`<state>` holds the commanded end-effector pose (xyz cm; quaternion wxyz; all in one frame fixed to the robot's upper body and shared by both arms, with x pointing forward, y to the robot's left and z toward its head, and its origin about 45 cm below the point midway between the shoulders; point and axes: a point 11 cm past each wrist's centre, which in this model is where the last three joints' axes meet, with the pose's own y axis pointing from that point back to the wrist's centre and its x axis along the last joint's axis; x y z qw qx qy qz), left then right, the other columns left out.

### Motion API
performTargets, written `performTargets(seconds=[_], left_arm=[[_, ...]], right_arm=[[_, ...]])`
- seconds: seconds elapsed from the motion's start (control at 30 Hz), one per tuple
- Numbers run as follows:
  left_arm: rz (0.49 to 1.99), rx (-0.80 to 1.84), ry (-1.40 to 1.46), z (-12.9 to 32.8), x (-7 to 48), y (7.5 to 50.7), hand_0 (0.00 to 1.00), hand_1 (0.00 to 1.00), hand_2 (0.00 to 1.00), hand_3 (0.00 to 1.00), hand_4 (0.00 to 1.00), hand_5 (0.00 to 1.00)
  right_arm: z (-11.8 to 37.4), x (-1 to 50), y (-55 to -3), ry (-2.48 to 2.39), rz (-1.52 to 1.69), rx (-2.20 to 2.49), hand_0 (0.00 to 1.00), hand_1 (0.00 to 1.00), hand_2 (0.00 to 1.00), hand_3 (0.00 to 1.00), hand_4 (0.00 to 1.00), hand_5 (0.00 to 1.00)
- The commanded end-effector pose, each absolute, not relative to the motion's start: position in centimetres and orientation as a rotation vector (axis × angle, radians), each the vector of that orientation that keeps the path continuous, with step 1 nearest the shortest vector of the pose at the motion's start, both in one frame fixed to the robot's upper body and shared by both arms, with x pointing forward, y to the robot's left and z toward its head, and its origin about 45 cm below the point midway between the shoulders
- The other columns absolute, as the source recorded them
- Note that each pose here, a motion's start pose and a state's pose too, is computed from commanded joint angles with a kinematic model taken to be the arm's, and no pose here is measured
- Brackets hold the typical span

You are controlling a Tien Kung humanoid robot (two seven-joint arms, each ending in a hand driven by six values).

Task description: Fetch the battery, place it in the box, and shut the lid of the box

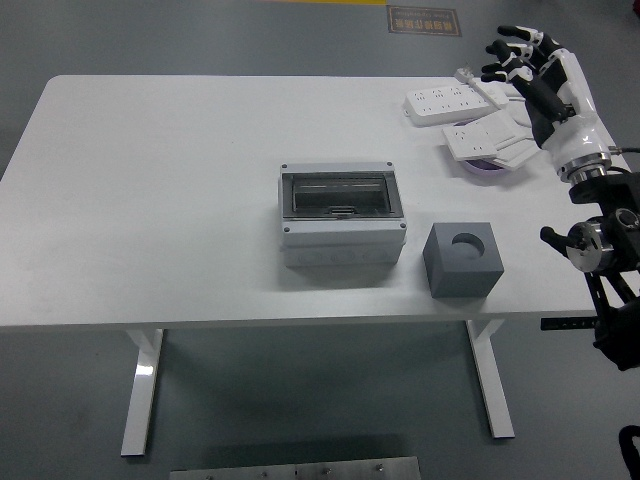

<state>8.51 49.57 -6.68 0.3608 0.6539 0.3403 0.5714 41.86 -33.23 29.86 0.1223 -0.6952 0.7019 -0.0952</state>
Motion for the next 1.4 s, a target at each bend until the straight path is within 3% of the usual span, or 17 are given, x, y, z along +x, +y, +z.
performTargets(seconds=[0.07, 0.1, 0.43, 1.4], left_arm=[[1.475, 1.685, 0.875, -6.6, 8.5, 49.6, 0.594, 0.667, 0.604, 0.571, 0.538, 0.002], [1.476, 1.685, 0.874, -6.6, 8.6, 49.7, 0.594, 0.666, 0.604, 0.572, 0.538, 0.002], [1.481, 1.687, 0.873, -6.6, 8.5, 49.7, 0.596, 0.667, 0.604, 0.572, 0.538, 0.002], [1.511, 1.699, 0.843, -5.5, 9.2, 51.5, 0.597, 0.667, 0.602, 0.579, 0.541, 0.002]], right_arm=[[29.8, 41.8, -33.7, 2.089, -0.318, -1.953, 0.453, 0.455, 0.515, 0.593, 0.789, 0.254], [29.7, 41.8, -34.0, 2.109, -0.339, -1.921, 0.515, 0.481, 0.532, 0.59, 0.747, 0.494], [28.5, 41.2, -35.9, 2.291, -0.593, -1.733, 0.513, 0.475, 0.533, 0.587, 0.735, 0.451], [25.4, 39.5, -34.0, 2.218, -0.273, -1.812, 0.539, 0.479, 0.537, 0.59, 0.681, 0.478]])
